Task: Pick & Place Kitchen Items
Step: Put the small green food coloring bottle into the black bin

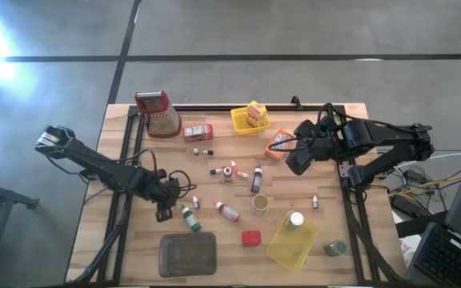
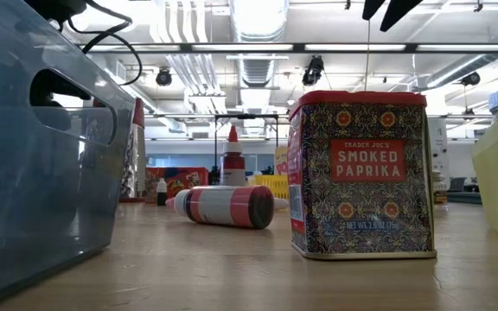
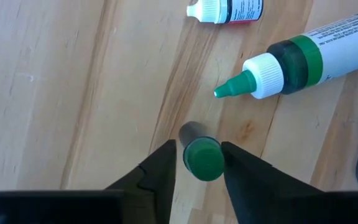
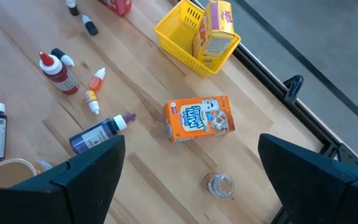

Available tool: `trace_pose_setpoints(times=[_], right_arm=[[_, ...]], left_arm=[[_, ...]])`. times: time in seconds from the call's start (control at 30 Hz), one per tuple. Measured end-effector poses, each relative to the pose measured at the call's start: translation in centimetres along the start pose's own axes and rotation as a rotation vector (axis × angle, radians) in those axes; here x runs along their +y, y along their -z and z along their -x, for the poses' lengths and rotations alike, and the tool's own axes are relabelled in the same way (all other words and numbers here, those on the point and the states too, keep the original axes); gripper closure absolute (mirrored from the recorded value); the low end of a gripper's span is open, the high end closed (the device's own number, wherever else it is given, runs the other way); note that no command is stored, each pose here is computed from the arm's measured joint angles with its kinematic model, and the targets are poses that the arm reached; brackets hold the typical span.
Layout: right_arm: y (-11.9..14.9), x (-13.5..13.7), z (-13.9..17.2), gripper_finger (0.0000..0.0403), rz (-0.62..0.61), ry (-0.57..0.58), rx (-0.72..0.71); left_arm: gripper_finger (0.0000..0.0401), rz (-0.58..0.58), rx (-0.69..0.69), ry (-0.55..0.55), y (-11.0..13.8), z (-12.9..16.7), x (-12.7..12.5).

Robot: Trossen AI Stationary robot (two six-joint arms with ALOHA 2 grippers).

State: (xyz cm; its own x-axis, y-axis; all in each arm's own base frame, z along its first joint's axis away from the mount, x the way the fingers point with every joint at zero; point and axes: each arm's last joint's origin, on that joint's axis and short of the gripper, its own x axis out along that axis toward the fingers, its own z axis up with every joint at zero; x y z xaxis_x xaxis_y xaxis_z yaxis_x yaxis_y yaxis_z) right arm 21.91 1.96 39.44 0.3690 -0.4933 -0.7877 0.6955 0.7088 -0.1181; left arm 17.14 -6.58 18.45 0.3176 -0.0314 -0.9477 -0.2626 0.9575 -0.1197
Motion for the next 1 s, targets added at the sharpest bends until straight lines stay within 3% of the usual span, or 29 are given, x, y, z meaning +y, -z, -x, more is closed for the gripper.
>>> trace_pose_setpoints(times=[0.77, 1.0], right_arm=[[0.0, 0.0, 0.0, 0.0043, 0.000, 0.000, 0.000], [0.0, 0.0, 0.0, 0.0060, 0.000, 0.000, 0.000]], left_arm=[[0.0308, -0.001, -0.010, 0.011, -0.1, 0.0, -0.1], [0.0308, -0.041, -0.028, 0.088, -1.4, 1.7, -1.1]])
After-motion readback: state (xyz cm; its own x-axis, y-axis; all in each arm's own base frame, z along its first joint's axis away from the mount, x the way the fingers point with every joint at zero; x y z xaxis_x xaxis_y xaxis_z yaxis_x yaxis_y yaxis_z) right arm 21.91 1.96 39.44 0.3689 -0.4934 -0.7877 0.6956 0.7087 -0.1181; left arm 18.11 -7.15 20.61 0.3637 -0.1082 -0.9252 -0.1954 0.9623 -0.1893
